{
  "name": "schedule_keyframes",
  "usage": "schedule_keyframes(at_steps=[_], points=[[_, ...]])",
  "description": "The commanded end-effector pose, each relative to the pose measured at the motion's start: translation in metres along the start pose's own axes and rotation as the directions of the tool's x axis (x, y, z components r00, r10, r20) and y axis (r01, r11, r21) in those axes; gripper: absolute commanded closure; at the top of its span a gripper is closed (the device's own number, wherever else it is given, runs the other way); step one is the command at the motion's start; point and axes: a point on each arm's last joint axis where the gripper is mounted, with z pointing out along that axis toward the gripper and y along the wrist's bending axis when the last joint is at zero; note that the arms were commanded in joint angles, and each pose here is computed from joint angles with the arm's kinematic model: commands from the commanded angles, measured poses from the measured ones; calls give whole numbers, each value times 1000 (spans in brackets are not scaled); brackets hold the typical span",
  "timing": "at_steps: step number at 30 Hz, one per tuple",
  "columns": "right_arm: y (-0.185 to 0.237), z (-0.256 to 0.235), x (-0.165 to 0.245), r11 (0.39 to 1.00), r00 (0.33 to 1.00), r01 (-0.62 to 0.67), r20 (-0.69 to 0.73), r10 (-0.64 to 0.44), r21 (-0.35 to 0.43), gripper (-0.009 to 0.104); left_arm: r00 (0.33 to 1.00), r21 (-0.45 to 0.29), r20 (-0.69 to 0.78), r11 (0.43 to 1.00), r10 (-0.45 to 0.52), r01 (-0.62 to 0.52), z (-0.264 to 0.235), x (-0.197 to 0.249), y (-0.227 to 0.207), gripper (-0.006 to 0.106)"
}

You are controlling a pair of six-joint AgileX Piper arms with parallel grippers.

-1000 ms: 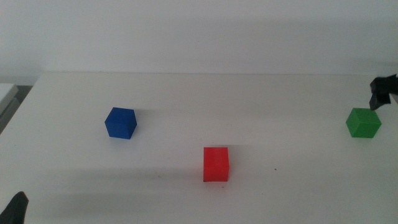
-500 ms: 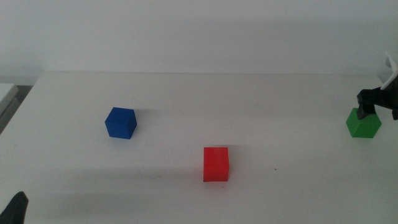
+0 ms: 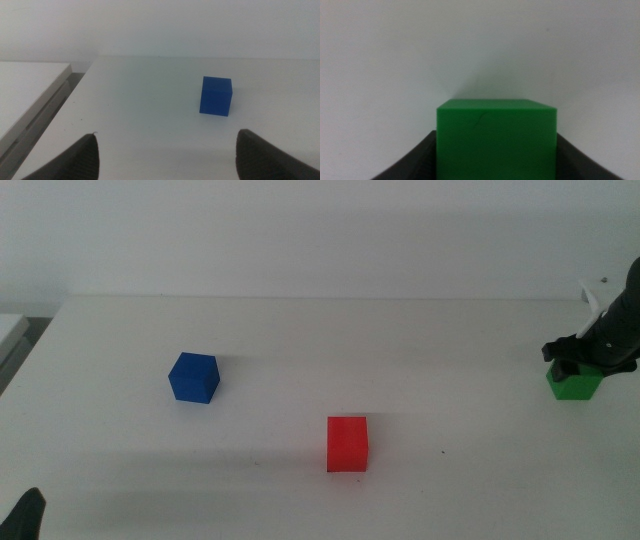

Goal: Stack red cubes first, then green, then blue cubes in a specific spot.

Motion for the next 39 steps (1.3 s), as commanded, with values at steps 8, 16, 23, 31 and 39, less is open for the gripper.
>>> schedule_keyframes(at_steps=[8, 16, 23, 31, 39], points=[[83, -100, -2, 990, 987, -126, 90, 131, -55, 89, 1000, 1, 13, 1000, -8, 8, 0, -1, 0, 7], [239, -180, 40, 992, 985, -81, 142, 94, -92, 89, 1000, 1, 13, 1000, -8, 8, 0, -1, 0, 7], [314, -183, 59, 997, 997, 4, 83, 2, -81, 89, 1000, 1, 13, 1000, -8, 8, 0, -1, 0, 7], [332, -143, 68, 1000, 1000, 16, 11, -16, -2, 89, 1000, 1, 13, 1000, -8, 8, 0, -1, 0, 7], [337, -121, 71, 999, 1000, 22, -14, -22, 23, 89, 1000, 1, 13, 1000, -8, 8, 0, -1, 0, 7]])
